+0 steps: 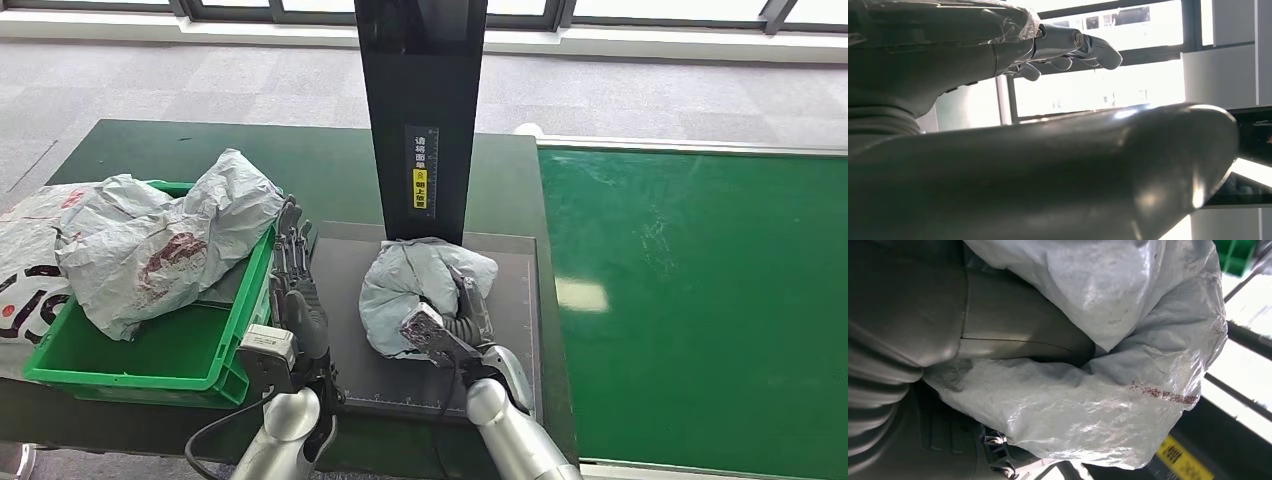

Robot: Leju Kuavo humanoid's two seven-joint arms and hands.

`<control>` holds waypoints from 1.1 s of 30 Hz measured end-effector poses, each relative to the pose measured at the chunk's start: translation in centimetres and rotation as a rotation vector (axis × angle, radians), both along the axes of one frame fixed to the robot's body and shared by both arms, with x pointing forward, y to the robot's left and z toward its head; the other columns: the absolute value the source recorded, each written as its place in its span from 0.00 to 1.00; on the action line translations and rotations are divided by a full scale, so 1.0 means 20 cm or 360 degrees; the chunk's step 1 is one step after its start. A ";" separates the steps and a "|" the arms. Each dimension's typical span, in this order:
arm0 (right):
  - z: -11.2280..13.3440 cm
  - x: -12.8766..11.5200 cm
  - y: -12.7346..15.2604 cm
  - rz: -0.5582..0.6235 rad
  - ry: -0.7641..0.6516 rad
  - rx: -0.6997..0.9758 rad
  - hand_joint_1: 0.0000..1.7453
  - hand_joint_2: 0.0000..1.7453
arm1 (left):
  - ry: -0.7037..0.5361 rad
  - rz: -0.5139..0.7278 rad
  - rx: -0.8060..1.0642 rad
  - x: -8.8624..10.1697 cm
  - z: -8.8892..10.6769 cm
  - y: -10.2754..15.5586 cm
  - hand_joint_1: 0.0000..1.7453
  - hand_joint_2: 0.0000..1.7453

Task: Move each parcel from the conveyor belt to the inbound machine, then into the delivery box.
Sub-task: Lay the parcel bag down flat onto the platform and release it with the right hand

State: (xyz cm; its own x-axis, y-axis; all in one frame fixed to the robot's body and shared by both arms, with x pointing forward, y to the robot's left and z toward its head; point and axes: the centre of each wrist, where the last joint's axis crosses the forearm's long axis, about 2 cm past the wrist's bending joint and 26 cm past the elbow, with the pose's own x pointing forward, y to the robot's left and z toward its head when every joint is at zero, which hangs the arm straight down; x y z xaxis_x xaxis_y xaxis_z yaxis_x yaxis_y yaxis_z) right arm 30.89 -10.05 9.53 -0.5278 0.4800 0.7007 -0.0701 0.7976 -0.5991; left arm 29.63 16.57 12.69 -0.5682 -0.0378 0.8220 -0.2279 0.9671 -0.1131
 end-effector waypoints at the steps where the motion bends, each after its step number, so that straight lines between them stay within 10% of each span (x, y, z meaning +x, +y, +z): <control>1: 0.00 -0.01 0.02 0.0040 0.0012 0.0016 0.57 1.00 | 0.0002 0.0002 0.0000 0.00 0.00 0.00 0.00 0.00; 3: 0.02 -0.03 0.06 0.0113 0.0026 0.0038 0.07 1.00 | 0.0008 0.0005 -0.0002 0.00 -0.01 0.00 0.00 0.00; 4: 0.02 -0.04 0.08 0.0146 0.0029 0.0049 0.00 1.00 | 0.0011 0.0006 -0.0004 0.00 -0.01 0.00 0.00 0.00; 16: 0.07 -0.27 -0.02 0.0384 0.0026 0.0550 0.00 1.00 | 0.0064 0.0232 0.0064 -0.06 -0.04 0.05 0.00 0.00; 33: 0.02 -0.52 -0.35 0.0067 0.0025 0.0464 0.00 1.00 | 0.0186 0.0148 0.0204 -0.08 -0.06 0.07 0.00 0.00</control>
